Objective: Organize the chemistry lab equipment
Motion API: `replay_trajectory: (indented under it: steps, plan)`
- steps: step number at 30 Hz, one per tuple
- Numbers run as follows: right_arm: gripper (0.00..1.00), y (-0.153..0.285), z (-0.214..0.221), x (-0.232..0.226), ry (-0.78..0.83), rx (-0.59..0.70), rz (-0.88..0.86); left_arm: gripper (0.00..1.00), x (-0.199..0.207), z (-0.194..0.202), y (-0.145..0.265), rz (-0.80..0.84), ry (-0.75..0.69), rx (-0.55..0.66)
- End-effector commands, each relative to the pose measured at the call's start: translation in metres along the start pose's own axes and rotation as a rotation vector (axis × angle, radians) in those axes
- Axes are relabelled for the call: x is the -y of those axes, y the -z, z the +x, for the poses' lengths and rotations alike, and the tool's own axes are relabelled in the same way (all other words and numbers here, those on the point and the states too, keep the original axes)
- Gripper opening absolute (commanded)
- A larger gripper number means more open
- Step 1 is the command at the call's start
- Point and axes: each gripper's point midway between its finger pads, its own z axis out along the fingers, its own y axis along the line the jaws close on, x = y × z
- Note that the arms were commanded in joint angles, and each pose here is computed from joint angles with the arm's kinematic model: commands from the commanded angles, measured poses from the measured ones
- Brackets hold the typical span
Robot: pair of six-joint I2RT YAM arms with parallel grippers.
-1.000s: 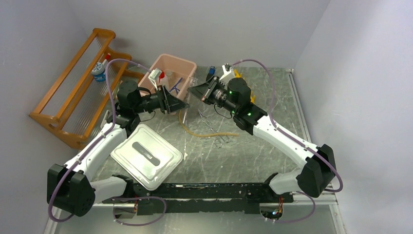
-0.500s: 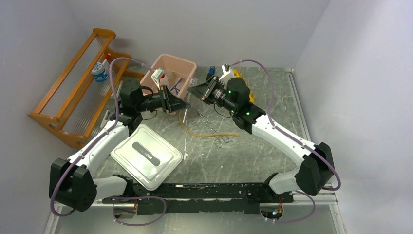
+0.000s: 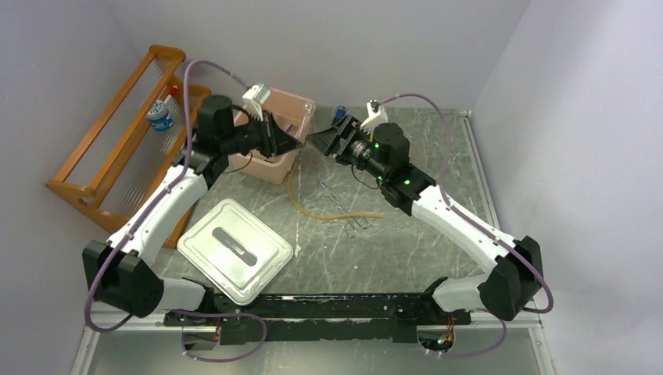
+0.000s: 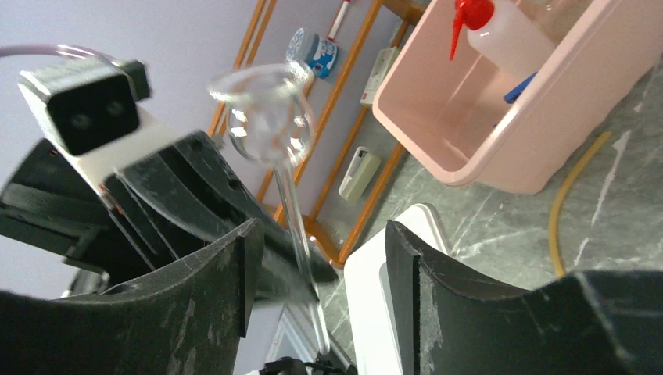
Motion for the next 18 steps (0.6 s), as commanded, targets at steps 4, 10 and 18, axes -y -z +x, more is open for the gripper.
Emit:
replay_trajectory:
  steps: [4,10,18]
  plan:
    - [0.64,0.023,-0.039,0.015,0.136,0.136,0.115,0.05,-0.098,-0.025,-0.005,-0.422,-0.206,-0.131]
    - [0.64,0.026,-0.049,0.04,0.19,0.156,0.23,0.05,-0.184,-0.036,-0.009,-0.711,-0.232,-0.227]
    - [0.64,0.015,-0.055,0.059,0.2,0.155,0.282,0.05,-0.255,0.004,-0.043,-0.76,-0.174,-0.378]
